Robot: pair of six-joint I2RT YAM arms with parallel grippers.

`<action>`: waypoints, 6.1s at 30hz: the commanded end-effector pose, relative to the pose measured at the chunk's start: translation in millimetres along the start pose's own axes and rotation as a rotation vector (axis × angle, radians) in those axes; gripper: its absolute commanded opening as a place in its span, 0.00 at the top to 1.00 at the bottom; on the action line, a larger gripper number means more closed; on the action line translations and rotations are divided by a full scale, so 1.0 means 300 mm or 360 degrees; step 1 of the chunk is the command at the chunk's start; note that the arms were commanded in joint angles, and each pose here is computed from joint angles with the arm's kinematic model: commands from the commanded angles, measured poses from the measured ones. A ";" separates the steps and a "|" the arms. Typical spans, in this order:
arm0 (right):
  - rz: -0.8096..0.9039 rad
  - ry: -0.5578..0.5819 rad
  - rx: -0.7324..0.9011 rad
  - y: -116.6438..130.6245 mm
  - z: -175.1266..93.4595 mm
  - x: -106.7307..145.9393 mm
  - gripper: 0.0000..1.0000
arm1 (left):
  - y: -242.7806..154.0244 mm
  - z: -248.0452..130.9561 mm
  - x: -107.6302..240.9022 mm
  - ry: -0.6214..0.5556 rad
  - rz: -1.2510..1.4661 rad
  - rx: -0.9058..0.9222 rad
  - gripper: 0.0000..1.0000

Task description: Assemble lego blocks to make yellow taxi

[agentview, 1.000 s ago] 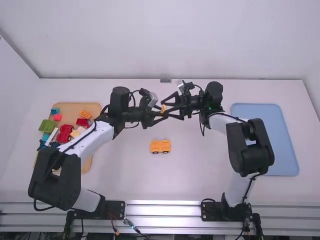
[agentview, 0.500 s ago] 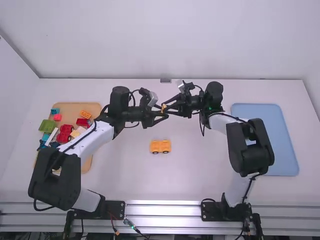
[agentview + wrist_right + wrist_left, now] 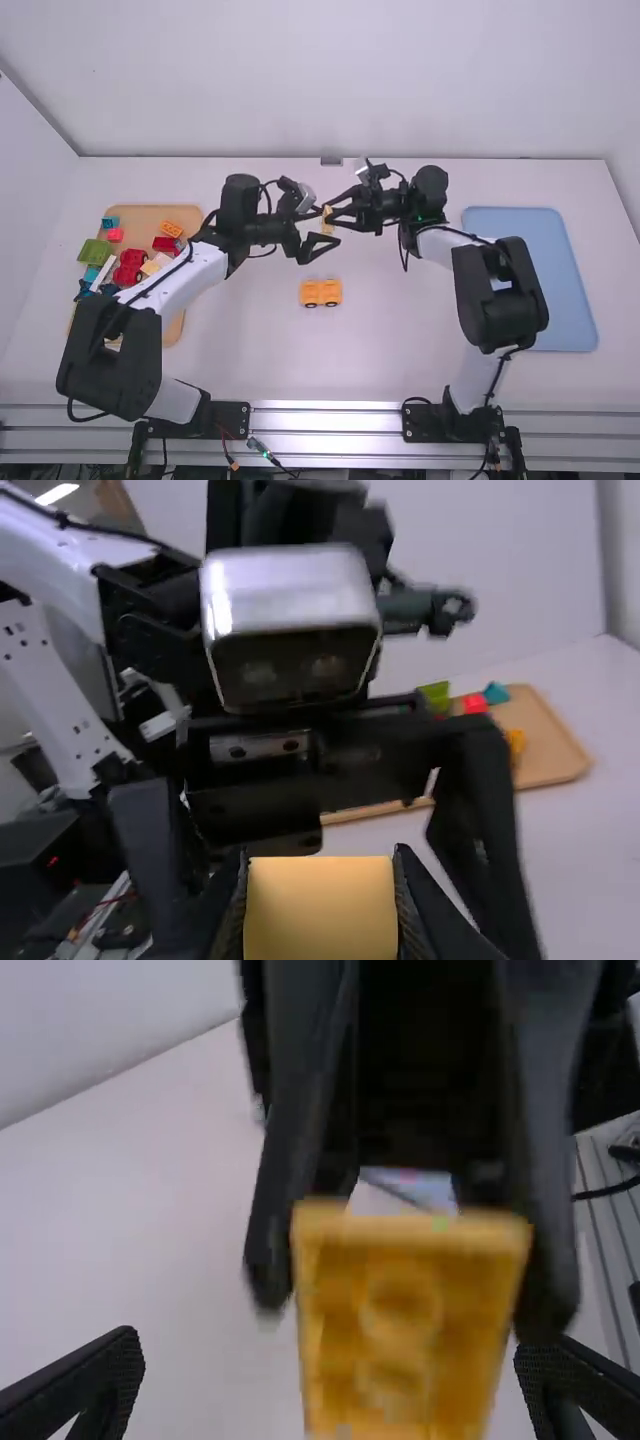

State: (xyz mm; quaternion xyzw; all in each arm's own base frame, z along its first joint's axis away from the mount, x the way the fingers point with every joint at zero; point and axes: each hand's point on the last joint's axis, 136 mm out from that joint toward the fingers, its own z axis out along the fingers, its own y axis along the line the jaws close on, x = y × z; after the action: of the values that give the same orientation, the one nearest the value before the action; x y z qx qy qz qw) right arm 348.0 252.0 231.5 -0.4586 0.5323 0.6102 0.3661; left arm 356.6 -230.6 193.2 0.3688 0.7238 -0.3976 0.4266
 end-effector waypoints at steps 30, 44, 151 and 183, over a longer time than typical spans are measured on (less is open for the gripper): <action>0.0607 0.1405 0.1879 -0.248 -0.347 0.300 1.00 | 0.298 -0.093 0.068 0.0155 -0.0018 -0.0839 0.01; 0.1030 0.1926 0.1819 0.015 -0.297 0.667 1.00 | 0.366 -0.141 0.010 0.0087 0.0121 -0.1014 0.01; -0.0800 0.1116 0.0096 0.072 -0.268 0.266 0.01 | -0.073 -0.099 0.339 0.0218 0.0985 0.0264 0.01; -0.0932 0.0853 0.0304 0.005 -0.210 0.678 0.01 | -0.014 -0.011 0.485 0.0152 0.0769 0.0326 0.01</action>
State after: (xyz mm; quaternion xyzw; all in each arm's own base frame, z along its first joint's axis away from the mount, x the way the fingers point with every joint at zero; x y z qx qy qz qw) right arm 305.3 184.5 45.7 -0.7012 0.5031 0.2780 0.4217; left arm 304.7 -199.6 66.8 0.5944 0.5897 -0.3233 0.4408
